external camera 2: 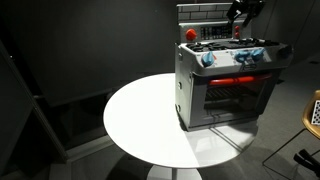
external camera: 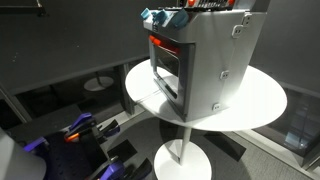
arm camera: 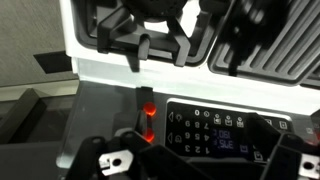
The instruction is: Push the top right button on the toy stove
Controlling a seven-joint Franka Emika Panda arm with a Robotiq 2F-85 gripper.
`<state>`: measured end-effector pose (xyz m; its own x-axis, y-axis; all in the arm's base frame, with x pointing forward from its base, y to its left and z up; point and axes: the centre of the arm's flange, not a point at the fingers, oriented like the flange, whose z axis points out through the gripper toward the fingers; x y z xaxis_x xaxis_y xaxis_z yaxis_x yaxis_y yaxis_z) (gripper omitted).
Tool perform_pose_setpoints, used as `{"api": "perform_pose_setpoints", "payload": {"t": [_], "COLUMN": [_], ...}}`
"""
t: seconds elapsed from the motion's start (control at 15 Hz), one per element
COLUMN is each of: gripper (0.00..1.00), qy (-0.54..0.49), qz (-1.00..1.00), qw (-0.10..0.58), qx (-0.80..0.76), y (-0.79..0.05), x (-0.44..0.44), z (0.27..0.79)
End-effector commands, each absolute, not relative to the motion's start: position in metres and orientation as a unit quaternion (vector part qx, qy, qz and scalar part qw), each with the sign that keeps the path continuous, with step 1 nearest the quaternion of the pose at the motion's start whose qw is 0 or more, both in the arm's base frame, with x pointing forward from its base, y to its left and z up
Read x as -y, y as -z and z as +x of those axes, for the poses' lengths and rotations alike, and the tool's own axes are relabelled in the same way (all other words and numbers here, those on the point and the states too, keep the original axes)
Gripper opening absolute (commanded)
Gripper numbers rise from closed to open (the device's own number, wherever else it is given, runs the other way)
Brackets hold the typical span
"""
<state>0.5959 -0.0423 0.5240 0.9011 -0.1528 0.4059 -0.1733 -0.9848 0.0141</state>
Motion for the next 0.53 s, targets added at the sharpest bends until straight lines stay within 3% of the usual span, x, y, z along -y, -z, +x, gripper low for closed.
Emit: {"api": "perform_pose_setpoints", "payload": {"t": [0.0,0.47], "gripper": [1.0,1.0], "qy": [-0.169,-0.072], "qz": [0.982,0.993], "qw": [0.021,0.014], "qx": [0.084,0.092], "y": [-0.554,-0.582], "x": [0.041,0.033], "z": [0.572,0.513]}}
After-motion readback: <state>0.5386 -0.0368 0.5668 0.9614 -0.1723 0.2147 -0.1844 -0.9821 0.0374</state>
